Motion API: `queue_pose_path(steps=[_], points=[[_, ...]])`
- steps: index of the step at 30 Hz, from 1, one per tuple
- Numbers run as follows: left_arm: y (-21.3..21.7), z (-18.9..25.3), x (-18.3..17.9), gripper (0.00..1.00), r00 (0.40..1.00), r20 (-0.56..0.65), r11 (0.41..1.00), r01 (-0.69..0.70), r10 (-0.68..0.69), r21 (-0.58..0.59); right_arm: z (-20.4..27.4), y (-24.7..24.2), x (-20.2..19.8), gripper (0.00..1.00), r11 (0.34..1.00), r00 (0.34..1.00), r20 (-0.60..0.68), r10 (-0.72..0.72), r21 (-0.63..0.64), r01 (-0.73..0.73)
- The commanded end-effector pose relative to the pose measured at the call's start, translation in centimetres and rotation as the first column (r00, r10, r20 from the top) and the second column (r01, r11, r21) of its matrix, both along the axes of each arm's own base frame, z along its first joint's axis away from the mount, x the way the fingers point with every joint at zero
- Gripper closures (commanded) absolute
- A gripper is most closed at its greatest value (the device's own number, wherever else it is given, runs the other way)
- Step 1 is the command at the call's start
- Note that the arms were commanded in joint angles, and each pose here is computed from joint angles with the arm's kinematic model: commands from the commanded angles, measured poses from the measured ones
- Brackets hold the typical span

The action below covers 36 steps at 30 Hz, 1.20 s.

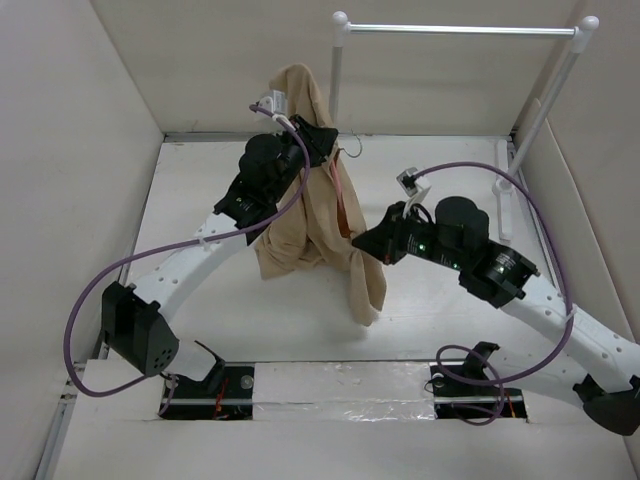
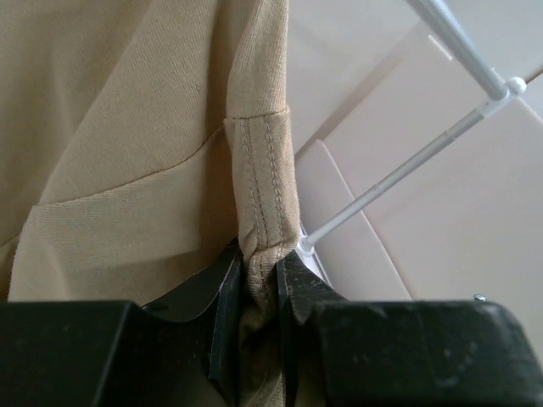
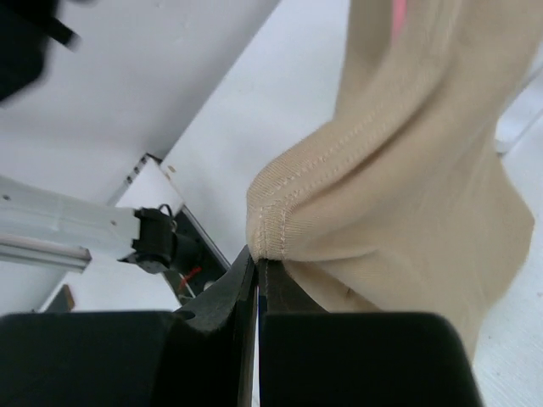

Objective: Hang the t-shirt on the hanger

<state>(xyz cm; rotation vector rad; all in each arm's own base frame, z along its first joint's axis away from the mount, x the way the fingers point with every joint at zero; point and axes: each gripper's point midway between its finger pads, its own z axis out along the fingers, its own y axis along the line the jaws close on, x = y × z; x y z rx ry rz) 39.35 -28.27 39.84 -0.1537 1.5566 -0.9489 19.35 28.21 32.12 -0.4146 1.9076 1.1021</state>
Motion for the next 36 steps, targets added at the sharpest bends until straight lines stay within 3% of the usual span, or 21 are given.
queue_pose_path(steps=[1,6,13,17,22,25,26,29,33,36], points=[[1.0,4.7,-2.3,1.00,0.991,0.128,0.993,0.041,-0.027,-0.106,4.9,1.3,0.0,1.00,0.998,0.999,0.034,0.021,0.066,-0.023],[1.1,3.7,-4.0,1.00,0.994,0.080,0.985,0.084,-0.073,-0.153,4.5,3.9,1.4,1.00,0.998,0.999,-0.032,0.035,0.061,-0.033],[1.8,0.8,-5.9,1.00,0.980,-0.066,0.967,0.170,-0.186,-0.191,0.2,5.8,1.7,0.97,0.999,0.990,-0.140,-0.012,-0.052,0.005],[1.7,-1.8,-7.4,1.00,0.941,-0.169,0.943,0.255,-0.293,-0.212,-1.4,5.1,1.5,0.94,0.992,0.984,-0.163,-0.070,-0.112,0.052],[1.5,-6.7,-8.9,1.00,0.894,-0.295,0.935,0.281,-0.338,-0.219,-0.2,4.7,1.2,0.96,0.995,0.985,-0.150,-0.088,-0.067,0.079],[1.4,-8.5,-9.4,1.00,0.875,-0.332,0.930,0.285,-0.351,-0.234,-2.1,5.3,0.4,0.83,0.994,0.978,-0.201,-0.056,-0.101,0.036],[1.3,-8.9,-9.6,1.00,0.868,-0.343,0.926,0.288,-0.360,-0.243,-2.9,5.5,-0.2,0.67,0.993,0.974,-0.222,-0.043,-0.120,0.016],[1.2,-9.3,-9.8,1.00,0.859,-0.355,0.922,0.293,-0.370,-0.252,-4.3,5.1,-0.9,0.49,0.985,0.966,-0.252,-0.052,-0.175,0.007],[1.3,-9.4,-10.1,1.00,0.854,-0.365,0.922,0.295,-0.372,-0.251,-1.9,3.8,-0.5,0.36,0.989,0.976,-0.188,-0.106,-0.120,0.084],[1.1,-9.2,-10.4,1.00,0.845,-0.367,0.915,0.308,-0.388,-0.259,-1.8,2.7,0.6,0.42,0.985,0.973,-0.177,-0.147,-0.119,0.127]])
